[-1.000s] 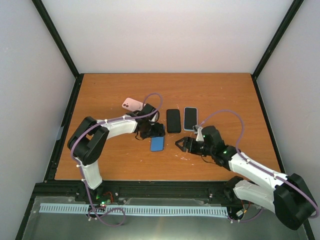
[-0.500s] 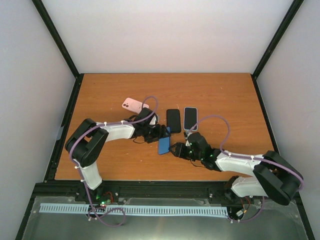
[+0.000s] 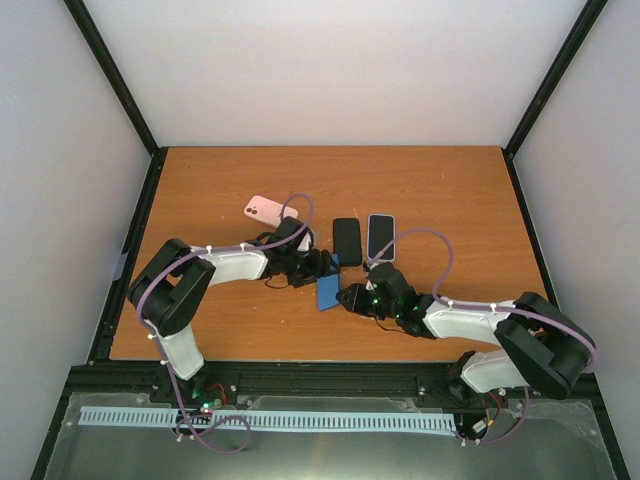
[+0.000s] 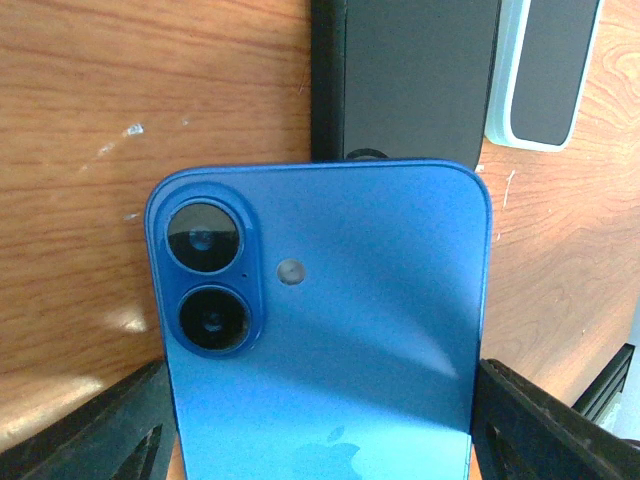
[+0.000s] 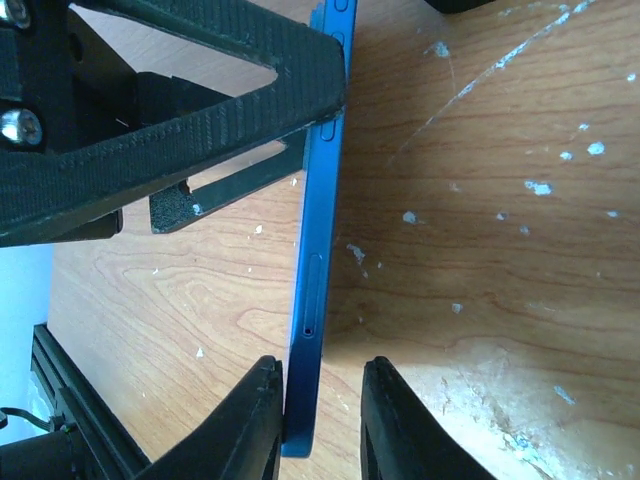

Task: Put the phone into the phone case

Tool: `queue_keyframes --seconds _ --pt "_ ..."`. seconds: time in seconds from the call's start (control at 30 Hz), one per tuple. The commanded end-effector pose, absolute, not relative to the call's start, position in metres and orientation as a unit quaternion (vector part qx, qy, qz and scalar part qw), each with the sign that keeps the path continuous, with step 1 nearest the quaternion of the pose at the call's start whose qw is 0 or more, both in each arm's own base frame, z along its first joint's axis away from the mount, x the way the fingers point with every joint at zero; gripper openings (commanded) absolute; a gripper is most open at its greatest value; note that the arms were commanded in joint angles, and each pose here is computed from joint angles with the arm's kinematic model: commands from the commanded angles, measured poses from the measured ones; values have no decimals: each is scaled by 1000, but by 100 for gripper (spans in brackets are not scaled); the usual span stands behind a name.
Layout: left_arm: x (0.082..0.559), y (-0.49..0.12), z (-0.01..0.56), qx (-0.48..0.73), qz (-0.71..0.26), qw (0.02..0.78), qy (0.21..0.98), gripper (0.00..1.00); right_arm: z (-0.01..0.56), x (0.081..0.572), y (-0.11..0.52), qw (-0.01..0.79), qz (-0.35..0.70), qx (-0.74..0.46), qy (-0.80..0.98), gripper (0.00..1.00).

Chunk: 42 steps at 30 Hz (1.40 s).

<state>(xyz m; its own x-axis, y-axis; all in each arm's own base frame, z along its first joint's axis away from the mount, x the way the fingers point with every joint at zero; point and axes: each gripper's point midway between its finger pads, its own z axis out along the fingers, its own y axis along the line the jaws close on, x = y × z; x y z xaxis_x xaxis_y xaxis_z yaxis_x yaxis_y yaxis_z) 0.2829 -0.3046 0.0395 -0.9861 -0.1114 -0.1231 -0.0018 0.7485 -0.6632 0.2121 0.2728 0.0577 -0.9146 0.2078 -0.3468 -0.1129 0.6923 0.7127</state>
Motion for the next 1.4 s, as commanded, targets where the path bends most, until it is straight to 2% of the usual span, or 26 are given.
queue_keyframes --seconds 0.0,0.37,0.53,0.73,0.83,0.87,1.1,1.37 --pt "278 -309 47 -32 -367 76 927 63 62 219 276 216 385 26 897 22" --pt "267 -308 39 -37 -380 59 922 64 52 213 282 166 374 38 912 16" --pt "264 -307 41 -41 -387 57 919 65 58 212 283 178 395 38 901 3" --pt "272 -307 57 -41 -383 78 919 86 62 212 273 196 390 42 899 3" --pt "288 -294 64 -67 -337 108 933 98 59 209 269 197 388 43 899 3" --pt "294 -287 65 -79 -313 117 939 99 59 208 268 198 387 43 899 3" --pt "351 -217 79 -182 -230 175 940 99 63 207 261 212 375 31 902 3" --pt "439 -143 112 -230 -203 277 910 99 79 212 257 236 365 22 900 3"
